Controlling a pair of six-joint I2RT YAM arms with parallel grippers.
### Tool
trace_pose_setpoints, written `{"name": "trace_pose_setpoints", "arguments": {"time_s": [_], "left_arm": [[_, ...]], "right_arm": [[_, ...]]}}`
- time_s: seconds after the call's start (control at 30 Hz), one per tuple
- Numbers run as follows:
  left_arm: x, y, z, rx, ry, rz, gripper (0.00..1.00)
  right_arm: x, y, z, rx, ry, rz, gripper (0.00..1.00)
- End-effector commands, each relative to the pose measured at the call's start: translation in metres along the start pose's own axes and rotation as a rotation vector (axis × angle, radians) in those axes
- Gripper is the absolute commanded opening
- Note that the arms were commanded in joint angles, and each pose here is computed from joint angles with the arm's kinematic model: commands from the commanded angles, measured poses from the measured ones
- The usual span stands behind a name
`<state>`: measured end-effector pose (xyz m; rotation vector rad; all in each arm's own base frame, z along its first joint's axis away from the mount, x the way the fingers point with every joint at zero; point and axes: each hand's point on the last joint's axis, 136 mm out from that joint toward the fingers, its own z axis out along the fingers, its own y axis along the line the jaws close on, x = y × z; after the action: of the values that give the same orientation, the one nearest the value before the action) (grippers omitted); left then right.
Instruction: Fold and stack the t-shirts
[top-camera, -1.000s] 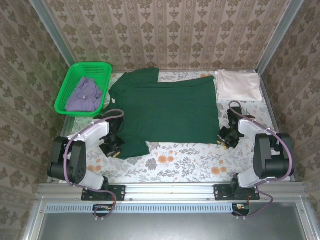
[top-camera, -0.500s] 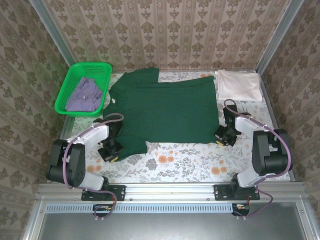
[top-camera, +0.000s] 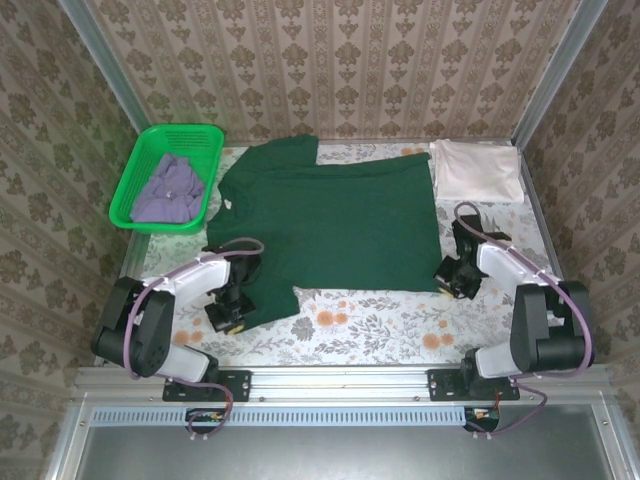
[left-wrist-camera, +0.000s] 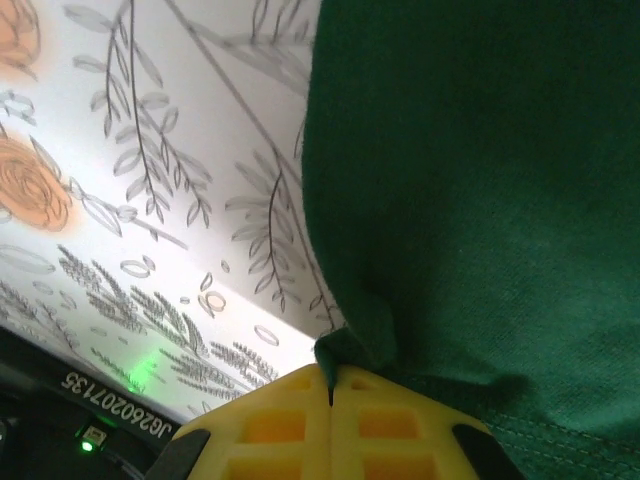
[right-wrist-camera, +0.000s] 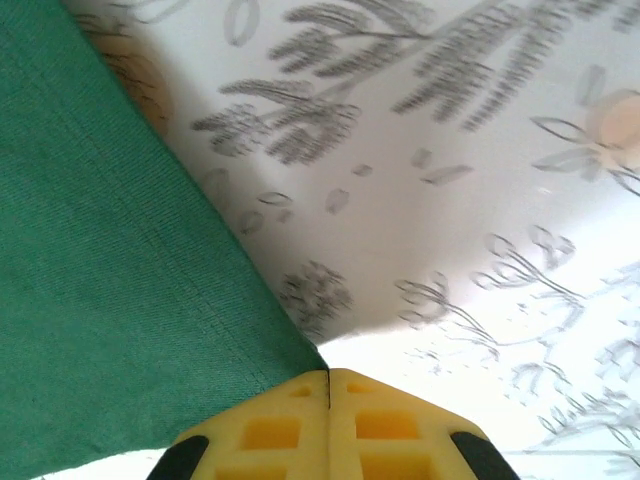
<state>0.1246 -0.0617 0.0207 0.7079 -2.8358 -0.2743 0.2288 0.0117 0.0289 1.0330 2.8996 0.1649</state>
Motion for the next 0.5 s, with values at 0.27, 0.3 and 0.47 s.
{"name": "trace_pose_setpoints", "arguments": {"time_s": [0.27, 0.3, 0.47], "left_arm": [[0.038, 0.029, -0.007, -0.074, 0.013, 0.003, 0.0], [0.043, 0.031, -0.006, -0.076, 0.019, 0.008, 0.0], [0.067, 0.039, 0.006, -0.088, 0.066, 0.012, 0.0]], "right_arm": [[0.025, -0.044, -0.011, 0.101, 0.019, 0.085, 0.0], [0.026, -0.047, -0.013, 0.105, 0.02, 0.091, 0.0], [0.026, -0.049, -0.019, 0.105, 0.007, 0.108, 0.0]]}}
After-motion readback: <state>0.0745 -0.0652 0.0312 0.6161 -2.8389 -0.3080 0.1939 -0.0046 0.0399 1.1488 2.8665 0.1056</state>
